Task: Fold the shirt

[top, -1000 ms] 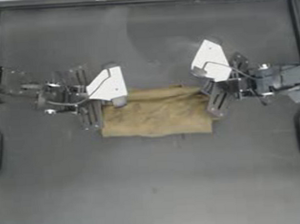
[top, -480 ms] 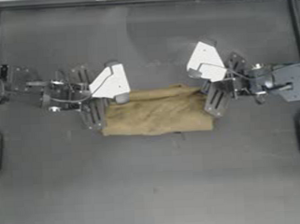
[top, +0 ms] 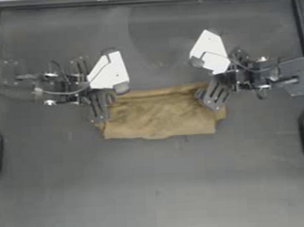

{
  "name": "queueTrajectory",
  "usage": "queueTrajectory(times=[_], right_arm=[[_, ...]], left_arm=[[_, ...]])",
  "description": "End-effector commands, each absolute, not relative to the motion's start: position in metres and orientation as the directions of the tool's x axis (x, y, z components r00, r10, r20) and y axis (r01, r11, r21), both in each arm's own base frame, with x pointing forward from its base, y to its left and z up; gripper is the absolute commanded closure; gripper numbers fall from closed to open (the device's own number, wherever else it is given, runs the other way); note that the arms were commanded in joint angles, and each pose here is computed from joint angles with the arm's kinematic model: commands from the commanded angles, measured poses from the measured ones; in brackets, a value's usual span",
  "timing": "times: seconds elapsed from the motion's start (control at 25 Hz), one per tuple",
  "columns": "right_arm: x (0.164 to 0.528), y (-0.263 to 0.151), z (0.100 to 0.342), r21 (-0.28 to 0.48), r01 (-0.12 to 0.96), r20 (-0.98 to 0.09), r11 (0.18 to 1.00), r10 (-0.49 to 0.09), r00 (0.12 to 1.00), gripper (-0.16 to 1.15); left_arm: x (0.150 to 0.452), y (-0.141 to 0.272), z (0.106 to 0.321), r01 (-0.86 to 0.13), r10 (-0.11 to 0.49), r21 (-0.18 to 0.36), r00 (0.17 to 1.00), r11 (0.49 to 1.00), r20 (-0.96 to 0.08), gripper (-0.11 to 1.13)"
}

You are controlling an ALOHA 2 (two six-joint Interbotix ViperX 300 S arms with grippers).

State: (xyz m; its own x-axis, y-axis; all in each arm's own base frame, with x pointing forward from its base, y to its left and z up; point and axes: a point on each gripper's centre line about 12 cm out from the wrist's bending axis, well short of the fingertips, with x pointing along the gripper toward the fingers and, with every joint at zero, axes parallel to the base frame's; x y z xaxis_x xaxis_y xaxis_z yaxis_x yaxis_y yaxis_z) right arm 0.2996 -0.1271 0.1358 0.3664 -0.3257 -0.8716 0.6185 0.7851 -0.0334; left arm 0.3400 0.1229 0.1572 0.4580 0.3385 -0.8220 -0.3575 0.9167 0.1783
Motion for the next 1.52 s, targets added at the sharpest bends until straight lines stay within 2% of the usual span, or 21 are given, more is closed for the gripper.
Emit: queueTrajectory(times=[0.04, 0.2, 0.36, 0.52, 0.72, 0.96, 1.28, 1.44, 1.52], right_arm=[[0.304, -0.127, 0.169, 0.033, 0.64, -0.825, 0.767, -0.341, 0.451, -0.03], [0.303, -0.121, 0.182, 0.138, 0.682, -0.817, 0.718, -0.307, 0.489, -0.02], [0.298, -0.111, 0.194, 0.274, 0.718, -0.808, 0.64, -0.252, 0.533, -0.02], [0.287, -0.096, 0.207, 0.397, 0.728, -0.788, 0.558, -0.198, 0.582, -0.02], [0.277, -0.08, 0.215, 0.498, 0.732, -0.772, 0.465, -0.147, 0.618, -0.02], [0.264, -0.072, 0.198, 0.512, 0.785, -0.801, 0.35, -0.137, 0.583, -0.02], [0.245, -0.076, 0.17, 0.463, 0.856, -0.831, 0.228, -0.224, 0.509, -0.01], [0.245, -0.078, 0.163, 0.49, 0.85, -0.809, 0.193, -0.264, 0.526, -0.02], [0.249, -0.078, 0.159, 0.525, 0.83, -0.787, 0.185, -0.264, 0.557, -0.02]], left_arm=[[0.34, 0.124, 0.199, -0.372, 0.366, 0.171, 0.554, 0.912, -0.747, 0.23], [0.342, 0.121, 0.22, -0.364, 0.358, 0.142, 0.641, 0.92, -0.679, 0.23], [0.35, 0.113, 0.235, -0.324, 0.311, 0.081, 0.762, 0.943, -0.568, 0.23], [0.357, 0.108, 0.236, -0.286, 0.272, 0.052, 0.818, 0.957, -0.507, 0.23], [0.364, 0.105, 0.232, -0.249, 0.237, 0.036, 0.853, 0.968, -0.465, 0.23], [0.37, 0.103, 0.226, -0.215, 0.208, 0.034, 0.874, 0.976, -0.439, 0.23], [0.382, 0.103, 0.213, -0.186, 0.184, 0.039, 0.879, 0.982, -0.44, 0.23], [0.387, 0.104, 0.216, -0.177, 0.182, 0.052, 0.883, 0.983, -0.432, 0.23], [0.388, 0.105, 0.217, -0.175, 0.182, 0.057, 0.885, 0.983, -0.429, 0.24]])
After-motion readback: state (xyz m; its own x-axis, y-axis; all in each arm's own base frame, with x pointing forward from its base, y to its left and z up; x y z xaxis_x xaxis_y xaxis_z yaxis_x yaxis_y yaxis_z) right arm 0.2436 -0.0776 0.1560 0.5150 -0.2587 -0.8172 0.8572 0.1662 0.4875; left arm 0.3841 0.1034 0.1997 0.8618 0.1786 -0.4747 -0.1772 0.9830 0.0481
